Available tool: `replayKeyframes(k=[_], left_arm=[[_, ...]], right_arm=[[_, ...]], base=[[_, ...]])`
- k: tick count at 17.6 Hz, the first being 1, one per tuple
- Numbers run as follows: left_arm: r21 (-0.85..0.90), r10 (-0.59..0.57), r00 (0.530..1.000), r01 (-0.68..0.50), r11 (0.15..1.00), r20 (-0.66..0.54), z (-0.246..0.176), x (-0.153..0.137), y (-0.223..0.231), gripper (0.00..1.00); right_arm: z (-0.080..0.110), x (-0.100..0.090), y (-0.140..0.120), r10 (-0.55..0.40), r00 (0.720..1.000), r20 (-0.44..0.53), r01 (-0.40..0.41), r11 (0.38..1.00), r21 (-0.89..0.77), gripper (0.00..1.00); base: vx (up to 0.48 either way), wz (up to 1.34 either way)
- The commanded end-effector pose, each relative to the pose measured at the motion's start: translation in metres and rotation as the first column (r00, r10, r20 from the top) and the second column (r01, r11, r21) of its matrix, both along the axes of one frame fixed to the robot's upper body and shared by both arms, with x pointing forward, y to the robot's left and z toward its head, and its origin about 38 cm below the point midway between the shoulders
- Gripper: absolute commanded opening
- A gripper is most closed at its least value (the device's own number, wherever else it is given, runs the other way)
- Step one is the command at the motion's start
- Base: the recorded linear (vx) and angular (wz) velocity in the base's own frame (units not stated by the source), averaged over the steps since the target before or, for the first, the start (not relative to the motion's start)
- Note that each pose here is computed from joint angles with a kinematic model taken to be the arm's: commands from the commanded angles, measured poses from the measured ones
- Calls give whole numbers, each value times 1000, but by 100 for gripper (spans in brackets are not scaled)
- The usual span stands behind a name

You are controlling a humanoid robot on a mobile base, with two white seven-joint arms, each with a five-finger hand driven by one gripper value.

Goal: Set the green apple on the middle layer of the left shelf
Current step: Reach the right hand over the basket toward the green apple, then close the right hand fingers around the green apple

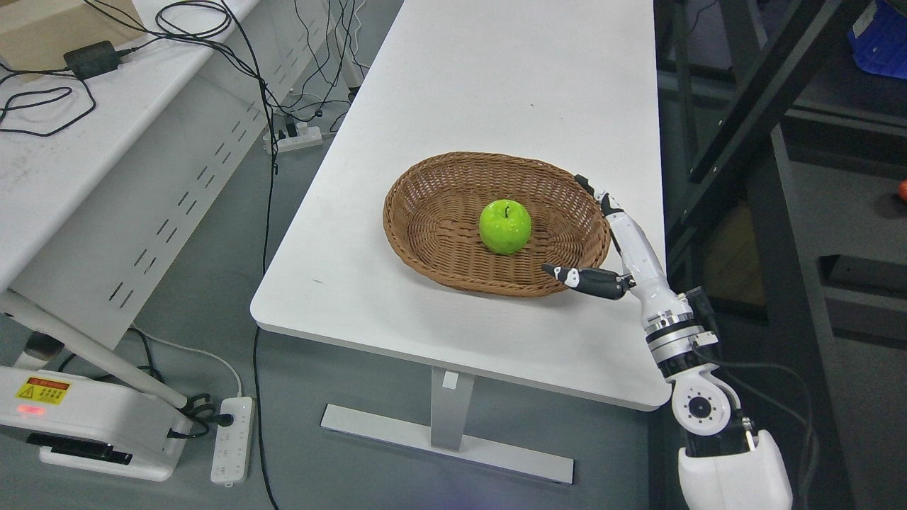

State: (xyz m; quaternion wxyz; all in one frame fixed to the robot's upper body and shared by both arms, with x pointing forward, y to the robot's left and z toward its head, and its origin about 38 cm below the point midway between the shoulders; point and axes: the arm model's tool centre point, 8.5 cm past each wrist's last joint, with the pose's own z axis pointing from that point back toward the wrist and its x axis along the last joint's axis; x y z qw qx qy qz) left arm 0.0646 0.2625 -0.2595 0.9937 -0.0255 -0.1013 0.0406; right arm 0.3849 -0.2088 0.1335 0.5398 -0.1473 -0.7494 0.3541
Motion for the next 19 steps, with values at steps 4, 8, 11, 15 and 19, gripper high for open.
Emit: replayKeyframes(k=[4, 8, 11, 15, 19], left_arm=[[18, 1, 1000, -1, 1000, 1, 1, 0, 11, 100], [18, 1, 1000, -1, 1000, 1, 1, 0, 11, 100], [18, 1, 1000, -1, 1000, -1, 1, 0, 11, 100], [18, 1, 1000, -1, 1000, -1, 1, 0, 11, 100], [18, 1, 1000, -1, 1000, 1, 1, 0, 11, 100]], right_arm=[[-24, 47, 50, 53, 995, -83, -60, 994, -87, 100], [-37, 63, 68, 99, 987, -128, -124, 972, -199, 100], [-46, 70, 79, 114, 981, -160, -150, 960, -238, 100], [-54, 85, 78, 96, 976, -195, -150, 948, -280, 100], [-54, 90, 82, 95, 975, -200, -153, 943, -295, 100]], base=[[6, 0], [-6, 0], [0, 0], [0, 0], [0, 0]])
